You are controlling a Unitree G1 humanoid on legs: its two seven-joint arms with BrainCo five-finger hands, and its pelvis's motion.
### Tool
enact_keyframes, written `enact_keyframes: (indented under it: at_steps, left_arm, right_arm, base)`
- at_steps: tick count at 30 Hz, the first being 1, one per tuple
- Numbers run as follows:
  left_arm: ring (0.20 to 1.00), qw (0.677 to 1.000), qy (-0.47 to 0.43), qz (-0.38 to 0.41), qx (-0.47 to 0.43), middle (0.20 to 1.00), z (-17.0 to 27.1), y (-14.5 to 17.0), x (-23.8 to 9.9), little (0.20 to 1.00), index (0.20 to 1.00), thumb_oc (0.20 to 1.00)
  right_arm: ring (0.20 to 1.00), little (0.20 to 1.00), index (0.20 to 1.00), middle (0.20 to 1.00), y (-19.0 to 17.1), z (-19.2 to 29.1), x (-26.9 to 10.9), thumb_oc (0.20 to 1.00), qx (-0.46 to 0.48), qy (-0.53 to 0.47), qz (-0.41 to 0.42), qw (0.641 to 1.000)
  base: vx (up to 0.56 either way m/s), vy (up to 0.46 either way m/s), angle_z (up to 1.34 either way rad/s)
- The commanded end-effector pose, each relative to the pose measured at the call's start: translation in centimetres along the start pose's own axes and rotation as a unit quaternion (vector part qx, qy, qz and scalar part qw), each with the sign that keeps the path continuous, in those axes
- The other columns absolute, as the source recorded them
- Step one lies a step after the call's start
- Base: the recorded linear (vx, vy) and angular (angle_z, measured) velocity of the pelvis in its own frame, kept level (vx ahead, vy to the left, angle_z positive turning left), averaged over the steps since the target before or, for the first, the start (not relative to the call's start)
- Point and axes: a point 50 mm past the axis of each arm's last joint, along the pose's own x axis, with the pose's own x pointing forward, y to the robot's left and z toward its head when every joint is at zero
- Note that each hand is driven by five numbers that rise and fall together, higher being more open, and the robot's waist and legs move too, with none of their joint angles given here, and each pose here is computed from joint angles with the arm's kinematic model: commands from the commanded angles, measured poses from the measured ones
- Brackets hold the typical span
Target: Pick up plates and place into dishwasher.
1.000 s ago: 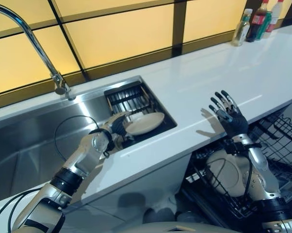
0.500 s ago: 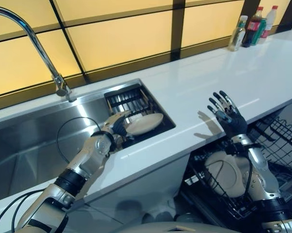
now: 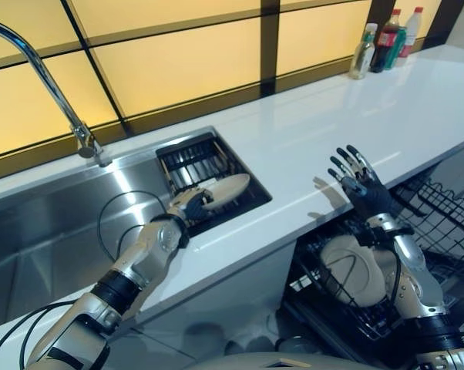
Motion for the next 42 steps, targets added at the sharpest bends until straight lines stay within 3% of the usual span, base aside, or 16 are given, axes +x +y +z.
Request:
enact_keyframes:
  at_steps: [1, 9, 16, 23, 28, 38, 42]
  left_arm:
    - [0.200, 0.999, -0.029, 0.019, 0.008, 0.200, 0.6, -0.1, 0.5, 0.200, 0.200, 0.200]
    - [0.200, 0.999, -0.035, 0.033, -0.010, 0.200, 0.1, -2.5, -0.2, 0.200, 0.200, 0.200]
    - [0.200, 0.998, -0.039, 0.052, -0.003, 0.200, 0.2, -2.0, -0.4, 0.200, 0.200, 0.200]
    - [0.200, 0.990, -0.055, 0.125, -0.046, 0.200, 0.5, 1.2, -0.5, 0.200, 0.200, 0.200]
    - [0.200, 0.971, -0.091, 0.181, -0.126, 0.200, 1.0, 4.6, -1.5, 0.200, 0.200, 0.200]
    - [0.200, 0.947, -0.140, 0.254, -0.136, 0.200, 1.1, 8.7, -3.7, 0.200, 0.200, 0.200]
    - [0.200, 0.920, -0.185, 0.240, -0.248, 0.200, 1.7, 9.2, -4.3, 0.200, 0.200, 0.200]
  right_arm:
    - [1.000, 1.000, 1.000, 1.000, 1.2, 3.0, 0.9, 1.000, -0.002, -0.084, 0.036, 0.996]
    - [1.000, 1.000, 1.000, 1.000, 1.4, 3.0, 1.0, 1.000, 0.001, -0.086, 0.040, 0.996]
    - [1.000, 1.000, 1.000, 1.000, 1.4, 3.2, 1.0, 1.000, 0.003, -0.088, 0.041, 0.995]
    - [1.000, 1.000, 1.000, 1.000, 1.4, 3.4, 1.1, 1.000, 0.005, -0.092, 0.031, 0.995]
    - [1.000, 1.000, 1.000, 1.000, 1.2, 3.8, 0.8, 1.000, 0.003, -0.097, 0.020, 0.995]
    - [1.000, 1.000, 1.000, 1.000, 1.0, 4.1, 0.5, 1.000, 0.001, -0.107, 0.008, 0.994]
    - [1.000, 1.000, 1.000, 1.000, 1.0, 3.9, 0.5, 1.000, 0.002, -0.110, 0.003, 0.994]
  base:
    - [0.00, 0.000, 0.00]
    - [0.00, -0.002, -0.01]
    - [0.00, 0.000, 0.00]
    - [0.00, 0.000, 0.00]
    - [0.00, 0.000, 0.00]
    - [-0.01, 0.008, 0.04]
    - [-0.01, 0.011, 0.08]
